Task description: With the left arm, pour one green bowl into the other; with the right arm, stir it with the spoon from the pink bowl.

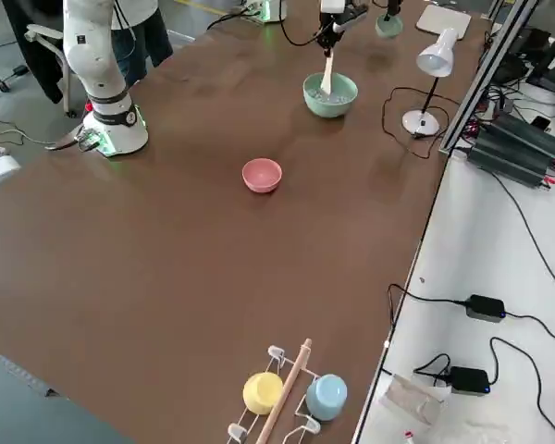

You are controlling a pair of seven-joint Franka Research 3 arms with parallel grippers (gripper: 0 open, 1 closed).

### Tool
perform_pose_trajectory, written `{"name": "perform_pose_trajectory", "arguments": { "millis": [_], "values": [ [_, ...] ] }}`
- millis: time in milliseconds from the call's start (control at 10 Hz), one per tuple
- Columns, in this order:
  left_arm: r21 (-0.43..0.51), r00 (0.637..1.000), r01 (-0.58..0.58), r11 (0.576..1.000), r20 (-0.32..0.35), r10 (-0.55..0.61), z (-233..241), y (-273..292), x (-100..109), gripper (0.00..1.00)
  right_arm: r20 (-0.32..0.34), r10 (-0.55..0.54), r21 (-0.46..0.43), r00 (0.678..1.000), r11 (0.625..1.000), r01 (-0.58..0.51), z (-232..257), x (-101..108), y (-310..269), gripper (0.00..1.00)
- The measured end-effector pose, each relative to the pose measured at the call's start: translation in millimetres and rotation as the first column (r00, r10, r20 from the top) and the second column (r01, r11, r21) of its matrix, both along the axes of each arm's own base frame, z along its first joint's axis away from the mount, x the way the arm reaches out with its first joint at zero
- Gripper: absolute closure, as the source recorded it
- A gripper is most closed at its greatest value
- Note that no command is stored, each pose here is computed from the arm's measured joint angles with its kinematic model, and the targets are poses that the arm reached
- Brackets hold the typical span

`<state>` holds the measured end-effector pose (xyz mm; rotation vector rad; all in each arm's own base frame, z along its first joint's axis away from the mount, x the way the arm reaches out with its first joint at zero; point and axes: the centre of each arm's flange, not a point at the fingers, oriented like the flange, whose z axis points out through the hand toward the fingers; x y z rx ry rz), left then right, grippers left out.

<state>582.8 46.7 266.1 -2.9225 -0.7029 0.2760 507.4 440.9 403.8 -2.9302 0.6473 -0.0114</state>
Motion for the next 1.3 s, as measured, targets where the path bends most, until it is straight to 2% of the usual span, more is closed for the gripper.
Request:
{"name": "perform_pose_trajectory", "arguments": {
  "millis": [300, 700, 900, 1100, 1300],
  "values": [
    [-0.084, 0.999, 0.039, 0.996, 0.002, -0.039, -6, 24, -4, 0.96, 0.004, 0.027, -0.035, 1.0, 0.999, -0.027, -13, -3, 6, 0.94],
    [-0.085, 0.997, 0.075, 0.994, -0.004, -0.075, -42, 12, -3, 0.96, 0.005, -0.006, -0.034, 1.0, 0.999, 0.007, -14, -16, 26, 0.94],
    [-0.09, 0.996, 0.092, 0.992, -0.005, -0.092, -48, 10, -3, 0.94, 0.011, -0.053, -0.021, 0.999, 0.998, 0.053, -11, -16, 37, 0.94],
    [-0.097, 0.993, 0.117, 0.988, -0.01, -0.119, -52, 12, -4, 0.87, 0.035, -0.098, 0.007, 0.995, 0.995, 0.098, -8, -5, 44, 0.94],
    [-0.099, 0.992, 0.122, 0.988, 0.0, -0.122, -49, 11, -1, 0.58, 0.063, -0.135, 0.033, 0.989, 0.991, 0.133, -5, 8, 41, 0.94]
  ]
}}
